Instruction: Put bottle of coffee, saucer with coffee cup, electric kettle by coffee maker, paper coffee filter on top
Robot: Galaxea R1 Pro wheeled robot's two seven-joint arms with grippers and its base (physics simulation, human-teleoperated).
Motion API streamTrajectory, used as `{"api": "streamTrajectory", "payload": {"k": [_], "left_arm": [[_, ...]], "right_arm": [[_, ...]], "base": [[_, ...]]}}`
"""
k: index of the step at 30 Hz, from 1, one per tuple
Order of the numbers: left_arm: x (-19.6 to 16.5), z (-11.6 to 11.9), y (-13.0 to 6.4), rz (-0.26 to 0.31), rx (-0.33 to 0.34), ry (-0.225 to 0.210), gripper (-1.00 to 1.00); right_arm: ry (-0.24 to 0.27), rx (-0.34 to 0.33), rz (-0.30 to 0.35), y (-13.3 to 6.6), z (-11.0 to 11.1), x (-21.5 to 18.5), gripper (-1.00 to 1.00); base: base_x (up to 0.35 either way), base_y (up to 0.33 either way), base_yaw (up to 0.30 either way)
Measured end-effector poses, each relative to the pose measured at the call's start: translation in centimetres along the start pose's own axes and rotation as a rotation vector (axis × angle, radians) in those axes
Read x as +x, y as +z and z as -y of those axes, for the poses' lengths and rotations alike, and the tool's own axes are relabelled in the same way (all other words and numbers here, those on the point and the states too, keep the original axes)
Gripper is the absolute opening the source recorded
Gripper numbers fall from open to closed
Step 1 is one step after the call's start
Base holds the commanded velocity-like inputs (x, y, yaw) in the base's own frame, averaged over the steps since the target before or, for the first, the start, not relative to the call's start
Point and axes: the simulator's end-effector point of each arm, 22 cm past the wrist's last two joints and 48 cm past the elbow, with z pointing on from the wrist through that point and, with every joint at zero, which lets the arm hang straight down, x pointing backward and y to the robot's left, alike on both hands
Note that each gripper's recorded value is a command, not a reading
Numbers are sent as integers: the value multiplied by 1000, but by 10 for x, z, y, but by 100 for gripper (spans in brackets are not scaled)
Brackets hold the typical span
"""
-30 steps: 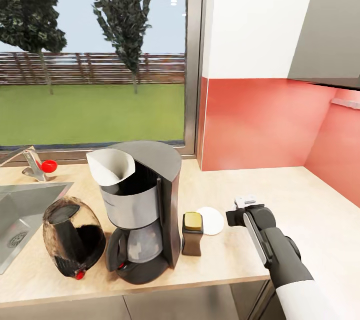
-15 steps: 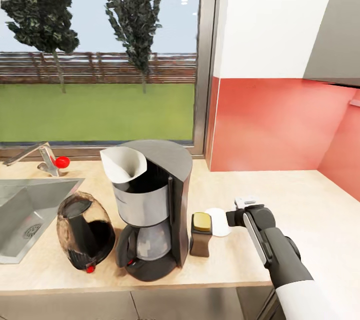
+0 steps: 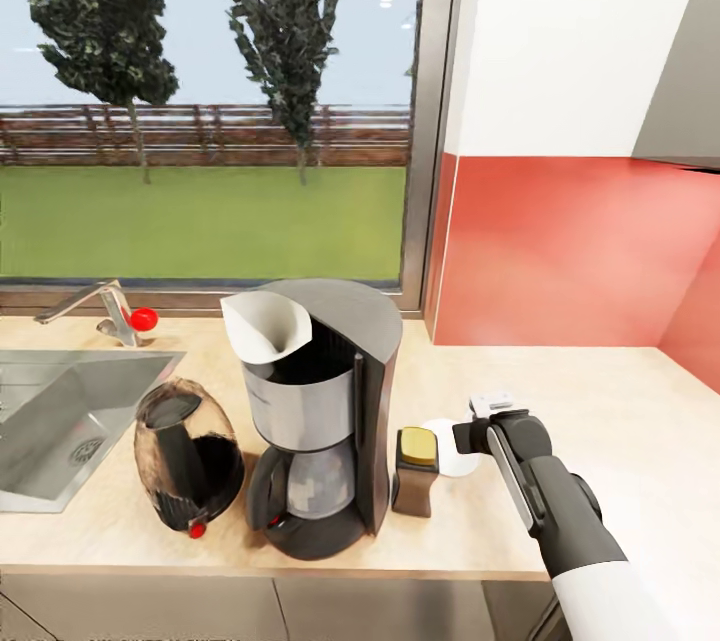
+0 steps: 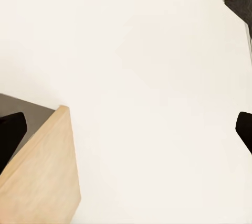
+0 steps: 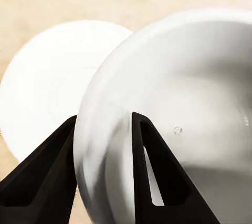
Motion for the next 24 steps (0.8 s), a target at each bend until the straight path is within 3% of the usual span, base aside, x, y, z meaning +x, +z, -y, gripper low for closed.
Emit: {"api": "streamTrajectory", "payload": {"k": [9, 24], "left_arm": [[1, -1, 0, -3, -2, 0, 100], [1, -1, 0, 0, -2, -1, 100]], "right_arm": [[-1, 2, -9, 3, 2, 3, -100], [-3, 0, -40, 9, 1, 15, -100]], "base": [[119, 0, 54], [8, 0, 0]]}}
